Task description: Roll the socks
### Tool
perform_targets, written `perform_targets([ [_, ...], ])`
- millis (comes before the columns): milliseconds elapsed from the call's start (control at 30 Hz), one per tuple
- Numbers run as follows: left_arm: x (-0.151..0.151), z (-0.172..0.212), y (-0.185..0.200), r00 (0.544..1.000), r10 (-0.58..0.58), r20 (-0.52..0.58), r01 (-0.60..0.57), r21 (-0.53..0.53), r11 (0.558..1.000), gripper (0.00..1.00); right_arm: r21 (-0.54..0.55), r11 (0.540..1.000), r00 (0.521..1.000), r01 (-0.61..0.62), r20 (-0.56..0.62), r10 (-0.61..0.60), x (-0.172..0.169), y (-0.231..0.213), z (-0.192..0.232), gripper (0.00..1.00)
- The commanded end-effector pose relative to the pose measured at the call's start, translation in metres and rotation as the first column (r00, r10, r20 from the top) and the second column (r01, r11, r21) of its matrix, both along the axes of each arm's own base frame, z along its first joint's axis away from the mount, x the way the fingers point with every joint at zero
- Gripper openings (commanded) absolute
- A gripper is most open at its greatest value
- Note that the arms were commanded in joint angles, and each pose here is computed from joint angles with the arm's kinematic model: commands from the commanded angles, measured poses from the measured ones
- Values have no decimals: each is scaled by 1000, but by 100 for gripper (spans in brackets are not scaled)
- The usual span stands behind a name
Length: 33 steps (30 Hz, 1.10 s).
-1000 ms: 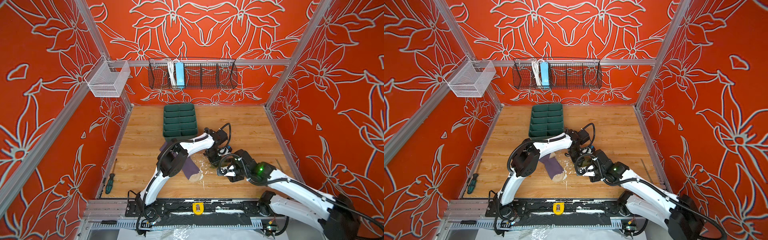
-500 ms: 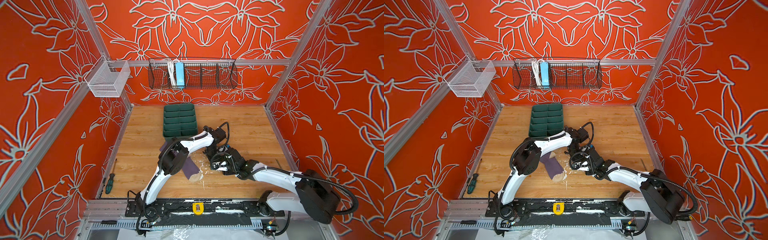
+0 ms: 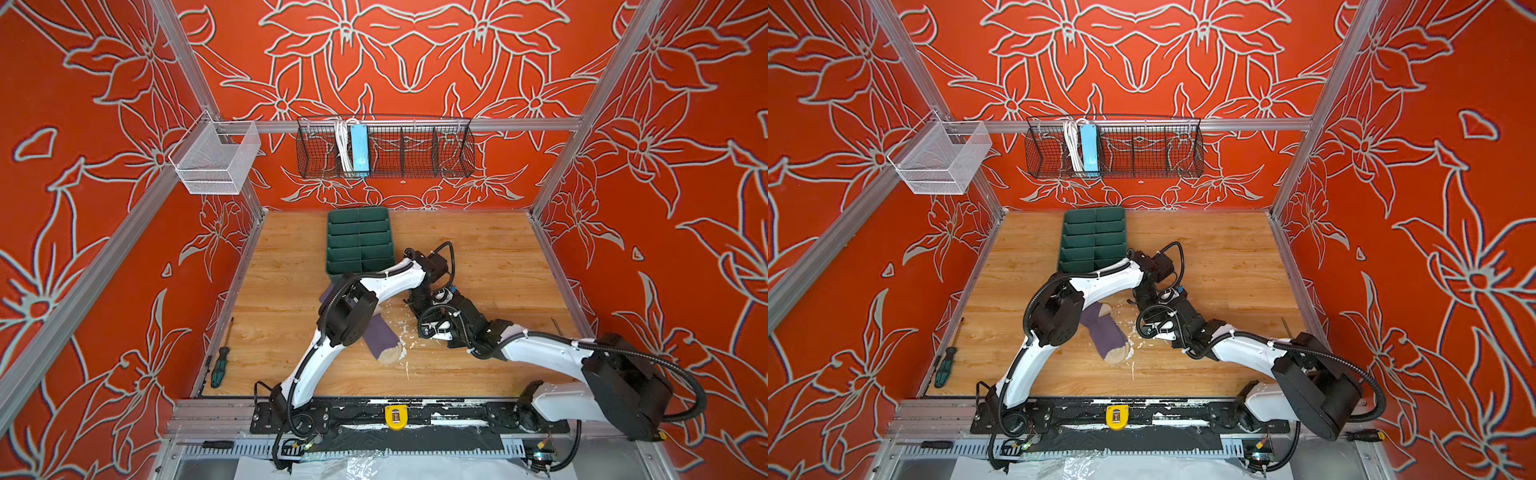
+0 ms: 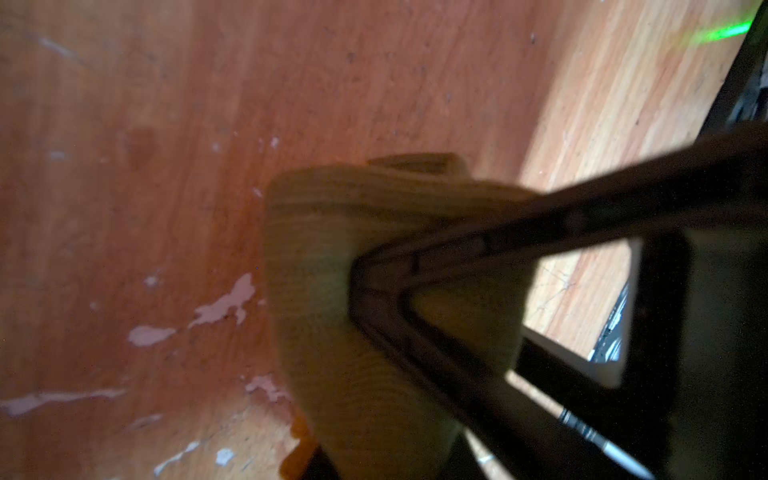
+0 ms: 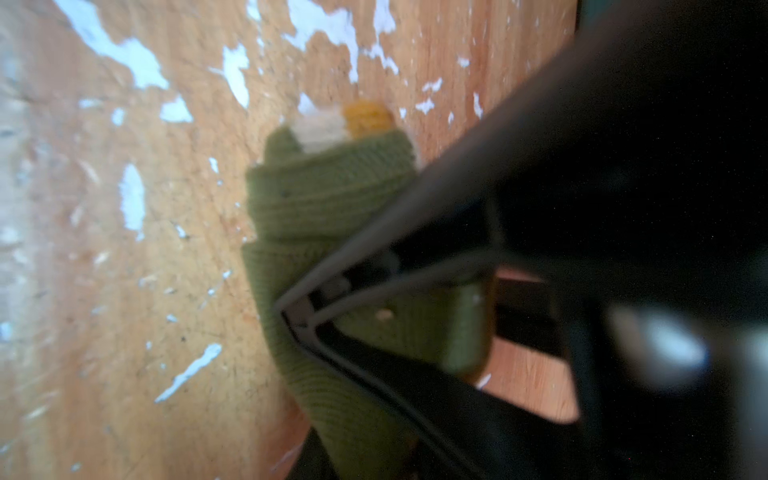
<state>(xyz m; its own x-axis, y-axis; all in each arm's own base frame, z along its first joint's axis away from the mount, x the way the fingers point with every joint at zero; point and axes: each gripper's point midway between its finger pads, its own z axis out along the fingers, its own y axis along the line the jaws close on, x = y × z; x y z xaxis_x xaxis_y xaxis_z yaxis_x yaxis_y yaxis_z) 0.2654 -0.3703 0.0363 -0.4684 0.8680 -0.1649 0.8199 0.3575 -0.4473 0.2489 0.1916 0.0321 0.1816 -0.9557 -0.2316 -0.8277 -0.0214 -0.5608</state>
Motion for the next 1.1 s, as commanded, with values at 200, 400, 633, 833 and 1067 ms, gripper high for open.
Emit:
perform_targets([
  [200,17,49,-3,986,166,30,-150,-302,942,98,6,1000,980,-16,-199,17,-36,1,-24,0],
  [400,57,112,32,873,349,341,-188,-424,886,97,28,999,949,23,-316,-13,-49,4,-20,0],
  [633,67,240,104,500,541,677,-64,-594,802,97,-4,992,862,125,-494,-110,-61,5,-16,0],
  [833,7,309,132,390,485,783,209,-588,781,100,33,980,802,194,-581,-139,-60,16,-1,0],
  [1067,-59,266,110,346,115,931,478,-281,832,93,-8,970,729,243,-658,-188,-53,12,-3,0],
])
